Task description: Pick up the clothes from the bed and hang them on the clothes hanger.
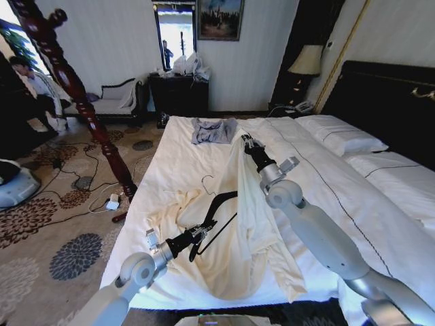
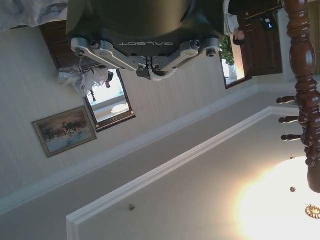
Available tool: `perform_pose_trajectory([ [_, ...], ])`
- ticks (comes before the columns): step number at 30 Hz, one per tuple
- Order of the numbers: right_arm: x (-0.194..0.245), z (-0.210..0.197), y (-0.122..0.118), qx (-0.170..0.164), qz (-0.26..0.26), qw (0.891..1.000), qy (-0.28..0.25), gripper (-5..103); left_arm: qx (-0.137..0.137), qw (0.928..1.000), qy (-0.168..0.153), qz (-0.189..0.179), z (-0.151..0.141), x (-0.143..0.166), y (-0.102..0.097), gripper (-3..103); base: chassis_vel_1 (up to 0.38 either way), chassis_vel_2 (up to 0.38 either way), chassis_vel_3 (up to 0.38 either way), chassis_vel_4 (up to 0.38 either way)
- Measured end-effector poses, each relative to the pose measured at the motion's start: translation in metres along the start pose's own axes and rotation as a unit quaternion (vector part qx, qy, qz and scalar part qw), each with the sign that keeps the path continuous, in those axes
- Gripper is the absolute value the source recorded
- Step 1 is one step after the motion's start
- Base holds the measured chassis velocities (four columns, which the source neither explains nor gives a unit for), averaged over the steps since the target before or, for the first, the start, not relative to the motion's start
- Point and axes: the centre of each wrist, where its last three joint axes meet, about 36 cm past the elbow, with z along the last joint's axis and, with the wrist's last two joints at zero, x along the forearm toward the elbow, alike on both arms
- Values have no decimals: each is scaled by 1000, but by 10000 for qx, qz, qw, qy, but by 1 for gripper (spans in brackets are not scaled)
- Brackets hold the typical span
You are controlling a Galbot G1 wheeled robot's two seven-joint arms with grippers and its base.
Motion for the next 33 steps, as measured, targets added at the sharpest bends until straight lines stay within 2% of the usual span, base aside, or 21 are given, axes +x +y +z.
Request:
perform_pose_trajectory([
  [13, 8, 17, 25, -268, -310, 9992, 36, 1, 82, 9995, -243, 163, -3, -33, 6, 17, 0, 0, 0, 0],
  [17, 12, 24, 41, -587, -527, 9969, -32, 1, 81, 9990, -421, 160, -10, -45, 16, 17, 0, 0, 0, 0],
  [25, 21, 35, 43, -710, -660, 9953, -81, 1, 83, 9978, -617, 214, -18, -50, 21, 17, 0, 0, 0, 0],
  [33, 51, 50, 37, -732, -579, 9956, 56, 1, -4, 9953, -924, 282, -39, -56, 29, 17, 0, 0, 0, 0],
])
